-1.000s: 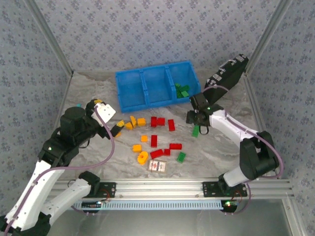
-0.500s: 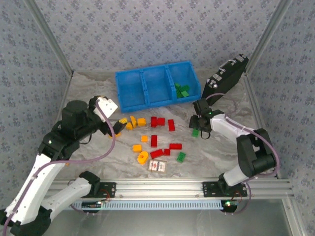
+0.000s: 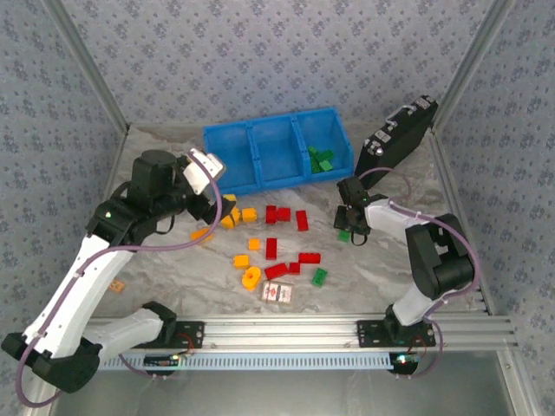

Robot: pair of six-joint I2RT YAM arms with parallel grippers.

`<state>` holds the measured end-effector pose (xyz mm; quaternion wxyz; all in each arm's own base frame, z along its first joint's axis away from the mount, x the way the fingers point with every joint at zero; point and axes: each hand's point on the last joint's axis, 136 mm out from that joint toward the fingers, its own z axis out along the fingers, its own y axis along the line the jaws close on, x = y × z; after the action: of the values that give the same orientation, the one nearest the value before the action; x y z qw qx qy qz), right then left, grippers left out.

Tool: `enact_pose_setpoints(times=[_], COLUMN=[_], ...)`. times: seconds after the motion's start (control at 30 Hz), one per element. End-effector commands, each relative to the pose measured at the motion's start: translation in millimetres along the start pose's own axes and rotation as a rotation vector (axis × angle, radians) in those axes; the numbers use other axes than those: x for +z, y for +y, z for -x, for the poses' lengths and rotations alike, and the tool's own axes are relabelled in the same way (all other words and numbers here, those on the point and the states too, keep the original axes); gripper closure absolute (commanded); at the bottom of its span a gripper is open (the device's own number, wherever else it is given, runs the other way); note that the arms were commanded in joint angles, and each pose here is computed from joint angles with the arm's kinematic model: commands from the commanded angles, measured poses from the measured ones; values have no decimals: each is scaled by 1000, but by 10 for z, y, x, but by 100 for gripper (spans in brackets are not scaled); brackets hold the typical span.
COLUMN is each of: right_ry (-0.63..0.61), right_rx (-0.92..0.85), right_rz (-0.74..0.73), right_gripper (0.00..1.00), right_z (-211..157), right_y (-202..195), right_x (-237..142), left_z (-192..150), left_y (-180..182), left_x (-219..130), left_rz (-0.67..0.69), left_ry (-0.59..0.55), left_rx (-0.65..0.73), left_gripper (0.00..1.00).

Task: Sort the legos into containers by color
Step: Pick up the lego from the middle-right of the table.

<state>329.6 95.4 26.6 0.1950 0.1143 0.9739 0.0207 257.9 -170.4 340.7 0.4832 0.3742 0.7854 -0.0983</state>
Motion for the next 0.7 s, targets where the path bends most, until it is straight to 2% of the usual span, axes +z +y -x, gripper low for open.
enact_pose_setpoints(times=[0.0, 0.2, 0.33, 0.53, 0.67], right_ry=[23, 27, 1, -96, -195], right_rx=[-4, -11, -31, -96, -115], right_rz=[-48, -33, 1, 50, 72], right_gripper=[57, 66, 69, 69, 69], right_z=[-85, -68, 81, 636, 1168], right_y=[-145, -144, -15, 300, 504], right_x=[74, 87, -37, -335, -498], left_z=[132, 149, 155, 109, 80], left_y=[68, 99, 126, 275, 376], left_x=[-80, 5, 41, 55, 29], left_rz=[21, 18, 21, 73, 98], left_ry=[-33, -14, -8, 13, 11], left_rx=[-15, -18, -15, -36, -67], left_gripper=[0, 0, 0, 0, 0])
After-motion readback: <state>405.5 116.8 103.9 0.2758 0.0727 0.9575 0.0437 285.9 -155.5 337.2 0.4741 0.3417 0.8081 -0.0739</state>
